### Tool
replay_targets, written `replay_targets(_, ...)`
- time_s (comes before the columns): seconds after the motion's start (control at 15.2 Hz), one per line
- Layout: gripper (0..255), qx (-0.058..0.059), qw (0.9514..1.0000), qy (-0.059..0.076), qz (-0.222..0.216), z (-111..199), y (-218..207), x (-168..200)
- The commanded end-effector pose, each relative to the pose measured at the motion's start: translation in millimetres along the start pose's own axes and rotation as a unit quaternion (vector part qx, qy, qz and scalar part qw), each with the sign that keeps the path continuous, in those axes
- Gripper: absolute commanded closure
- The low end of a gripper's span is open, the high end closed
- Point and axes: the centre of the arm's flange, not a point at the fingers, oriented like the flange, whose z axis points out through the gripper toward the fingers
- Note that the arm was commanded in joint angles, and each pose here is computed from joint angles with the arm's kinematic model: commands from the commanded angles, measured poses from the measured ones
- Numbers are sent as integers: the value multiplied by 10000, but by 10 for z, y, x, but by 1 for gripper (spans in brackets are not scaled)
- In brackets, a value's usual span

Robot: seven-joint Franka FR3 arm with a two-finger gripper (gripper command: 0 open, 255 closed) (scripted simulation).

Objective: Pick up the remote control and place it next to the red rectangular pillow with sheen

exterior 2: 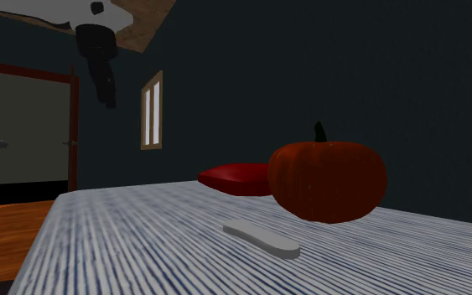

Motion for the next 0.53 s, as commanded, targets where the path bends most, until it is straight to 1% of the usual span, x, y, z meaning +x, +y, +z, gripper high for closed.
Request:
replay_targets(0.0, 0, 0, 10000, 0, 0, 0, 0, 0)
replay_targets(0.2, 0, -60, 9984, -47, 557, 255, -63, 316)
replay_targets(0.33, 0, -101, 9956, -79, 927, 426, -84, 528)
replay_targets(0.46, 0, -141, 9914, -110, 1296, 599, -88, 740)
